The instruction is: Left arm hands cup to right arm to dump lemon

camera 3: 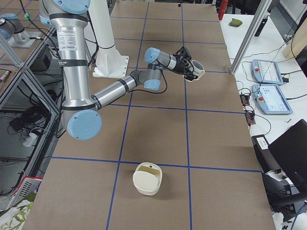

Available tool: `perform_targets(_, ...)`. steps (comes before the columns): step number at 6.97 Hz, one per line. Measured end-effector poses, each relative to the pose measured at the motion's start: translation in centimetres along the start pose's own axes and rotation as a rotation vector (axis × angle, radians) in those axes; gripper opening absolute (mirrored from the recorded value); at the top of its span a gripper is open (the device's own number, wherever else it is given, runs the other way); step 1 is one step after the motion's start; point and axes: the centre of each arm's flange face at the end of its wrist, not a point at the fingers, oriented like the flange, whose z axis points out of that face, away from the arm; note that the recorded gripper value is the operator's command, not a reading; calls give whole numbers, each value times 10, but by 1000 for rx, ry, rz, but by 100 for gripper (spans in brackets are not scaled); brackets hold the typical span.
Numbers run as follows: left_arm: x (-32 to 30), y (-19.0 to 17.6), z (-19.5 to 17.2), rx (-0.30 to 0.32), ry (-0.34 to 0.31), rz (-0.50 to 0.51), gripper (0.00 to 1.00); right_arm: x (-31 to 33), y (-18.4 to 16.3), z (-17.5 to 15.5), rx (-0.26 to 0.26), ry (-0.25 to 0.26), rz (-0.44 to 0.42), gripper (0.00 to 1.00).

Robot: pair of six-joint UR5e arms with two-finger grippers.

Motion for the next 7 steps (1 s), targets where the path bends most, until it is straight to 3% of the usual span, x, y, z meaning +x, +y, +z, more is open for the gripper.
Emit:
perform_targets(3, -45, 35, -4, -19, -28, 13, 100, 99, 64, -85, 90, -10, 50, 34)
perform_targets(7, -53, 42, -9, -14, -34, 23, 100, 237, 165, -158, 184, -93, 329, 34)
